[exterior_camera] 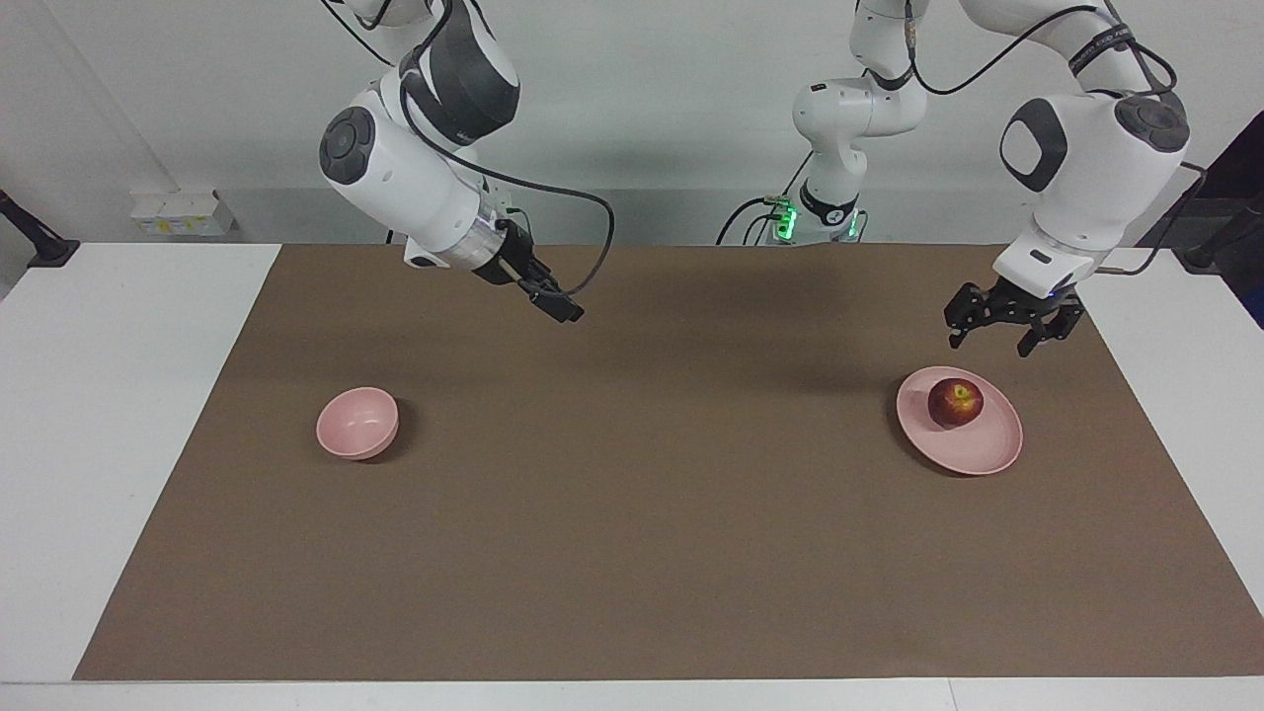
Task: Move apple from plate to bowl
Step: 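Reach the left gripper to the apple while the right gripper moves center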
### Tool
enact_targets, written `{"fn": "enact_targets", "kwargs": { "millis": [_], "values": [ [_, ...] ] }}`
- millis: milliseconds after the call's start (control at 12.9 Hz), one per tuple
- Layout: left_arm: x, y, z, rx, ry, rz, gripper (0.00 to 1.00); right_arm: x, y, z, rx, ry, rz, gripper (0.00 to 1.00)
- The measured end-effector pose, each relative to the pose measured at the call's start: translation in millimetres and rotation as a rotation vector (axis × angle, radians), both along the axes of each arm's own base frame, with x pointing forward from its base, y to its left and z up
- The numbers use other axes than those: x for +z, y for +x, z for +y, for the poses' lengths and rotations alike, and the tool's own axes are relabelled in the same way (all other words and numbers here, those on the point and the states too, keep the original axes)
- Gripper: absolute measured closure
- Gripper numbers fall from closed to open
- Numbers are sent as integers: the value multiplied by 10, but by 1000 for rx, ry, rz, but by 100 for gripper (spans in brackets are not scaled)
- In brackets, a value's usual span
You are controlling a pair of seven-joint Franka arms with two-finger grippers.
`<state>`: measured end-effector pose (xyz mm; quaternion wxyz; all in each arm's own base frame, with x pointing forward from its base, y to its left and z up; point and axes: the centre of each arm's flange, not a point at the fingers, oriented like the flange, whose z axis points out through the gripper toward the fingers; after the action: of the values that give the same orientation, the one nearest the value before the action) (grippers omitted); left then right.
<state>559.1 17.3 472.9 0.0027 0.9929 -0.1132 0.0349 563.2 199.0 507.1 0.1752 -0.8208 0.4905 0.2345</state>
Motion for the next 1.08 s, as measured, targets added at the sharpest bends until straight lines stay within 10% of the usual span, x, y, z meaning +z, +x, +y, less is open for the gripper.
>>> {"fn": "enact_targets", "kwargs": {
  "millis": [1082],
  "values": [
    [-1268, 36, 140, 19, 0, 18, 0, -771, -146, 955, -470, 283, 154, 0]
  ]
}}
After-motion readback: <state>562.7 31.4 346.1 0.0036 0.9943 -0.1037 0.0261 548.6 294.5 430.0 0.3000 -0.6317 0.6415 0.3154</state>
